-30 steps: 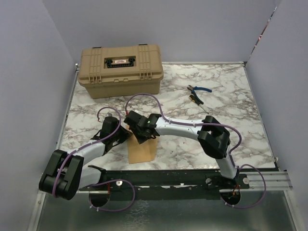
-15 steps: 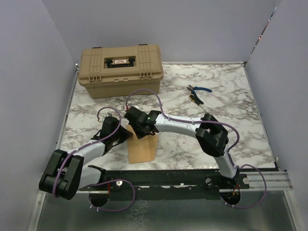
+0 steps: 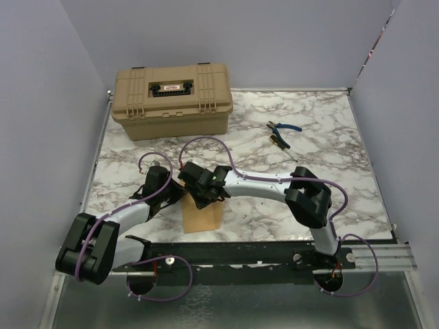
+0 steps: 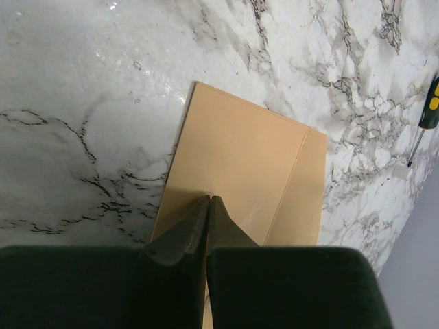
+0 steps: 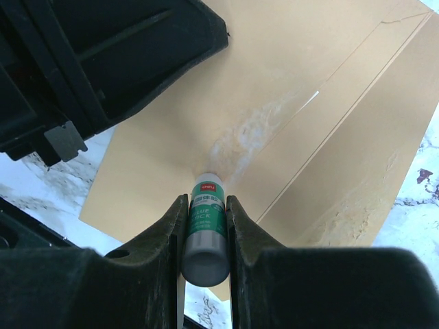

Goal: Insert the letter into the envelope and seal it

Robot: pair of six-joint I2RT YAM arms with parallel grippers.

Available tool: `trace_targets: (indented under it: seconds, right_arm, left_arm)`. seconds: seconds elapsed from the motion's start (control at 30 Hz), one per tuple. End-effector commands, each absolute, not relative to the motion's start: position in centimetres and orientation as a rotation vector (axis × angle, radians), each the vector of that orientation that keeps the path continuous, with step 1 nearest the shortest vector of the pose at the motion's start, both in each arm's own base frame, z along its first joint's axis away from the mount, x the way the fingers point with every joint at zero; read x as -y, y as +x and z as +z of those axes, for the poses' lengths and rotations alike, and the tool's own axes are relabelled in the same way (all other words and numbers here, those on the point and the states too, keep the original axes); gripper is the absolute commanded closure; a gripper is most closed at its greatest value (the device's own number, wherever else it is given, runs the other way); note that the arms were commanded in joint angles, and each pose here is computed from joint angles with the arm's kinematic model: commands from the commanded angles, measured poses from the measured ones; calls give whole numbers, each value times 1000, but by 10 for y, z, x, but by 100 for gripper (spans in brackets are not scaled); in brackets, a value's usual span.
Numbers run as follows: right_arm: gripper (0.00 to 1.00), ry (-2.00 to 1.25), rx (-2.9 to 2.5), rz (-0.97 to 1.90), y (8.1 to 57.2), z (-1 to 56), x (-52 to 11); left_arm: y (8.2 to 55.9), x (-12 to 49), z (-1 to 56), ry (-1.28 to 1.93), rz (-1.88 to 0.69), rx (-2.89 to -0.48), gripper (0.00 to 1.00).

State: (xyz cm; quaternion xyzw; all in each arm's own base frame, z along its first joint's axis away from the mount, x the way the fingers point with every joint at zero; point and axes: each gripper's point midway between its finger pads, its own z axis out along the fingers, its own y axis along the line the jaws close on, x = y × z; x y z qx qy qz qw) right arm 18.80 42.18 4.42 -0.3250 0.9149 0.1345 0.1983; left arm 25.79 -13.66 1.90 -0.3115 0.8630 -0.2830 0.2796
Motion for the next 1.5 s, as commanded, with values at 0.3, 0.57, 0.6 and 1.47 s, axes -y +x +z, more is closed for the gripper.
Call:
trace_targets:
  seconds: [0.3,0.57,0.6,1.47]
  right_arm:
    - [100,-848,-2617,147,227,14,-398]
    - [100,-834,-2597,165,235,18,-408]
    - [100,-842,-2596,181,233,20,-409]
    - [100,-826,-2584,156,234,27,-396]
  left_arm:
    - [217,105,-30,-901,-508,-2481,96]
    - [218,105,-29,-903,-507,-2480,96]
    - [218,104,-29,-902,-507,-2480,96]
    - [216,103,-32,-908,-507,-2486,96]
